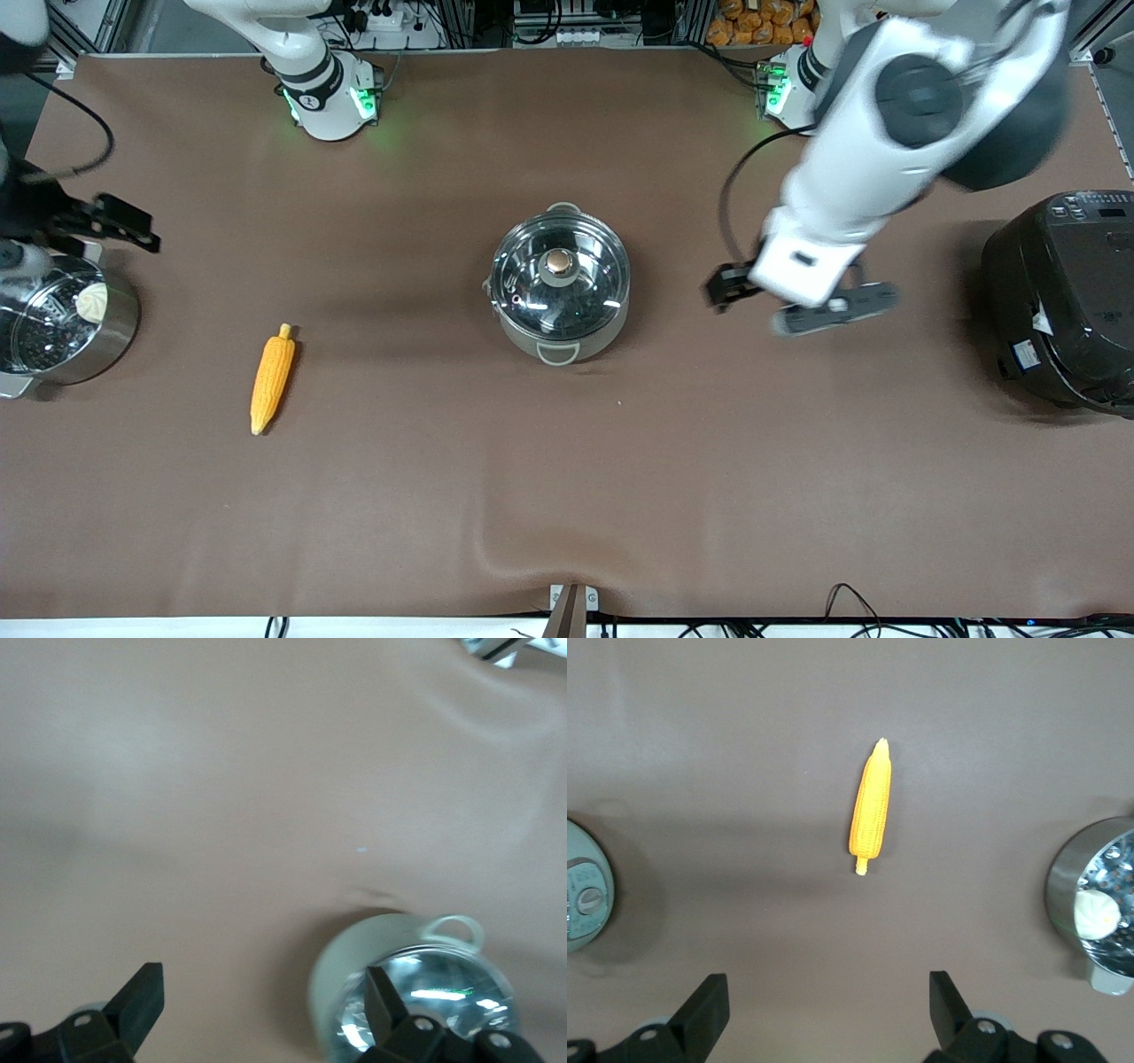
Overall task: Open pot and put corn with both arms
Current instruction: 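Reach the left gripper to the lid knob while the right gripper reaches the corn, then grasp the lid knob with the left gripper while the right gripper grasps the corn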
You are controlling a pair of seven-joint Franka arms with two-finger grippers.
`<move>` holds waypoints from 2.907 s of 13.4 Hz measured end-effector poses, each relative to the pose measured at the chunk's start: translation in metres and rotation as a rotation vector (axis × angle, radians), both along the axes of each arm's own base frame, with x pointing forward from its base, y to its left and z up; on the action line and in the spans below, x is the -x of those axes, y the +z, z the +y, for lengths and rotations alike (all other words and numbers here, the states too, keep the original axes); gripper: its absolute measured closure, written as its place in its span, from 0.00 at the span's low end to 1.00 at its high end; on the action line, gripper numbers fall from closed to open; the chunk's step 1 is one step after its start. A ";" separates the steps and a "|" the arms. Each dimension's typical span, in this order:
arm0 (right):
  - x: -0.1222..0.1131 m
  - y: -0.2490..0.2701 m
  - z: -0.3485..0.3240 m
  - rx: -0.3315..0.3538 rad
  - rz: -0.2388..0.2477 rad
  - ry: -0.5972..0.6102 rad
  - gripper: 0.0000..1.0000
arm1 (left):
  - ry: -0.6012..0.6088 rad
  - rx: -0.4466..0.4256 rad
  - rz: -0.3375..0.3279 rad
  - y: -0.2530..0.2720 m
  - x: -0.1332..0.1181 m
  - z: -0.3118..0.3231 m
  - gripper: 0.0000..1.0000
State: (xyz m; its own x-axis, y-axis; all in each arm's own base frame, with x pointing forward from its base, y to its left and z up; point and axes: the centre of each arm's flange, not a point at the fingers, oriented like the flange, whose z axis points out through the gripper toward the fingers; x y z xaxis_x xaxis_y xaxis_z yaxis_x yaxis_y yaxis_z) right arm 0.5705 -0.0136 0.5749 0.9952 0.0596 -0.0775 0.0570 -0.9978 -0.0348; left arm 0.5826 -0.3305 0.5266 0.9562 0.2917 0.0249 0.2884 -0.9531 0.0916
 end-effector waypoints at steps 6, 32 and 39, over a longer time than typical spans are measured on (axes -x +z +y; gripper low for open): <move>-0.055 -0.142 -0.001 0.004 0.108 -0.004 0.00 | 0.015 -0.009 0.067 -0.076 0.039 -0.120 0.00; -0.042 -0.403 -0.024 0.034 0.006 -0.115 0.29 | -0.010 -0.076 0.121 -0.177 0.111 -0.219 0.32; -0.043 -0.397 -0.011 0.031 0.008 -0.096 0.71 | -0.017 -0.097 0.138 -0.182 0.116 -0.220 0.42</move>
State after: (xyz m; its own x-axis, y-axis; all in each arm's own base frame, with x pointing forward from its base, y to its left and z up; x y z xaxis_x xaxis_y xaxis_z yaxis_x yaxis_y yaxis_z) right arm 0.6137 -0.0247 0.1780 0.9956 -0.0388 -0.0855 -0.0393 -0.9992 -0.0043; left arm 0.4661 -0.5508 0.3449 0.9573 0.2778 -0.0802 0.2754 -0.9605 -0.0401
